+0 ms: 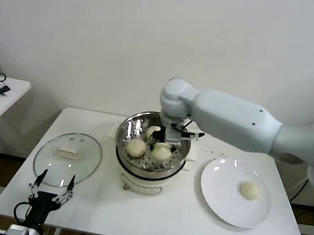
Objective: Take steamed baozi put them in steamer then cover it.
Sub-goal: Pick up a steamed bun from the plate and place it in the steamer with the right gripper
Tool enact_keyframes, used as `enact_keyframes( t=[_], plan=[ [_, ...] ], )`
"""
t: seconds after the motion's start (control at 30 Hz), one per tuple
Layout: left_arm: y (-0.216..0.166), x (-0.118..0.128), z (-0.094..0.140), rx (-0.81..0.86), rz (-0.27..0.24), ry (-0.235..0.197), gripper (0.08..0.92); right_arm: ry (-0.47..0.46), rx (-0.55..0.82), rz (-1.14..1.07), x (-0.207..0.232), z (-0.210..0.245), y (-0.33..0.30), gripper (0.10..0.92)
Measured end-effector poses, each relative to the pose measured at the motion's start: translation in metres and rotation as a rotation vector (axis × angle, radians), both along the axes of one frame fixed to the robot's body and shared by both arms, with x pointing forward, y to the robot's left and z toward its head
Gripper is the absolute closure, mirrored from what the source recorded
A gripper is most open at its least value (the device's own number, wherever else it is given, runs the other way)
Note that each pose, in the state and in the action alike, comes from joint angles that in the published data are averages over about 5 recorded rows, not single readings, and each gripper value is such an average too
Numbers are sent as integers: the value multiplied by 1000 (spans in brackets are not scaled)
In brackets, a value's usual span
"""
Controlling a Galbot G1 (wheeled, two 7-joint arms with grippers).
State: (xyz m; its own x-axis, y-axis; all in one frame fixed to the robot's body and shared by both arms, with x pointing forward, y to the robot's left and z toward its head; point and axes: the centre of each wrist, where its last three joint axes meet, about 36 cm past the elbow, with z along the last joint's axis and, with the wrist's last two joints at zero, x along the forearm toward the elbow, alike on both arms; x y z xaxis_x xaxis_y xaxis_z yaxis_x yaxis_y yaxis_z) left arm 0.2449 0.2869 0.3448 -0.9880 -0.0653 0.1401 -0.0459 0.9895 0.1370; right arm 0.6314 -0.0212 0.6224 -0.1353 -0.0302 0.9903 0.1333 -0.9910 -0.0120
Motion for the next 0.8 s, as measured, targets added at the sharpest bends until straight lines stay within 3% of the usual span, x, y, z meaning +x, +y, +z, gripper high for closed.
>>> enact_keyframes(
  t=[0.47,0.8],
  plan=[
    [0,1,-3,-3,0,4,177,30,-17,45,-9,-20,11,304],
    [0,0,-3,-3,1,6,177,26,-30,32,-6,-19,11,201]
  ],
)
